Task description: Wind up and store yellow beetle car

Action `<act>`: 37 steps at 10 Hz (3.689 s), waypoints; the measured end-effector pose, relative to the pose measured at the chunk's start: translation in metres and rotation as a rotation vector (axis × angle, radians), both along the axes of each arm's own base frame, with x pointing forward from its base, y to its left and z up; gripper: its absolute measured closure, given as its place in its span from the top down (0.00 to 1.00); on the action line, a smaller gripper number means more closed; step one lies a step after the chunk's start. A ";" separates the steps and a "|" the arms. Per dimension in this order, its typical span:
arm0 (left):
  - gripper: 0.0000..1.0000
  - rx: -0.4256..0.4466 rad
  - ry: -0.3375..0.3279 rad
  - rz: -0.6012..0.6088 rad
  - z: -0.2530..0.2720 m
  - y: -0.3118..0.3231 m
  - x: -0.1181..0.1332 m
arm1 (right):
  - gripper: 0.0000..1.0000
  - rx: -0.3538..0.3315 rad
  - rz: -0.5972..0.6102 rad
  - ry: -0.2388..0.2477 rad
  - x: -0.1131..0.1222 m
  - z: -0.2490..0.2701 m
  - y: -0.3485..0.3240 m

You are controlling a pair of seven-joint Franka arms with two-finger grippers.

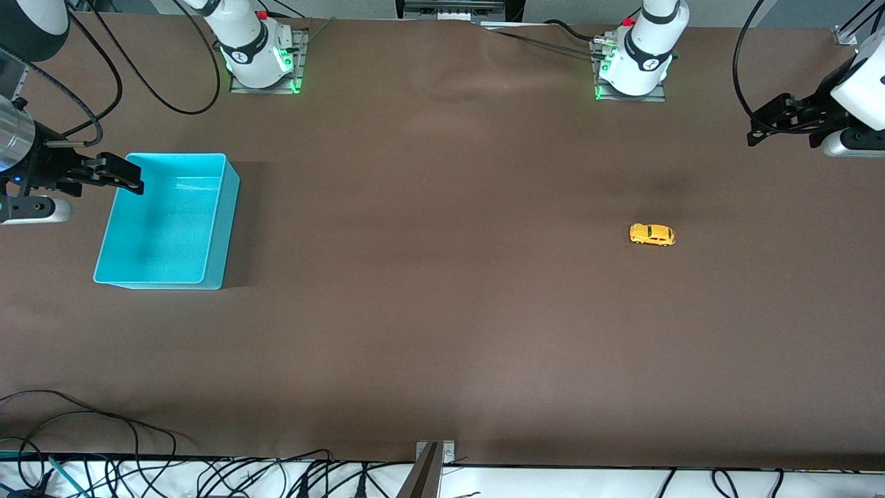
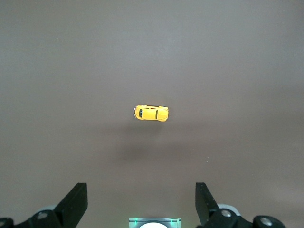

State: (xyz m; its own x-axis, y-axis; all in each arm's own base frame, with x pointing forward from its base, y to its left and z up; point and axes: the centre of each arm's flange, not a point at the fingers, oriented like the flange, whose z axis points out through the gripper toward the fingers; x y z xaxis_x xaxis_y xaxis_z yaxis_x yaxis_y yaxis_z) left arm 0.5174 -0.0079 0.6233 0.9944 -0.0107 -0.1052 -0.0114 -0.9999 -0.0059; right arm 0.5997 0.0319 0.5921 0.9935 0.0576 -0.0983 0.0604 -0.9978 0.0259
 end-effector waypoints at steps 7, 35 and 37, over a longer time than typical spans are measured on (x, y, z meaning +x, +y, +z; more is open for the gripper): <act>1.00 0.000 0.000 0.000 0.000 0.000 0.000 | 1.00 0.000 0.000 -0.005 0.001 0.000 0.000; 1.00 -0.005 0.078 0.090 -0.159 0.049 0.025 | 1.00 0.010 -0.077 0.012 0.004 -0.007 -0.041; 1.00 -0.006 0.081 0.090 -0.191 0.049 0.023 | 1.00 0.010 -0.077 0.013 0.004 -0.008 -0.041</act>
State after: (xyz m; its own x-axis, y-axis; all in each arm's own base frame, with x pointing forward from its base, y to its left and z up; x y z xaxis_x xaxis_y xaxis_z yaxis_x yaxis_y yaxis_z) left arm 0.5406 0.0410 0.4326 0.9796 0.0772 -0.1857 0.0780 -0.9969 -0.0028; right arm 0.6039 -0.0089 0.5844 0.9937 -0.0175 -0.1105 -0.0159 -0.9998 0.0154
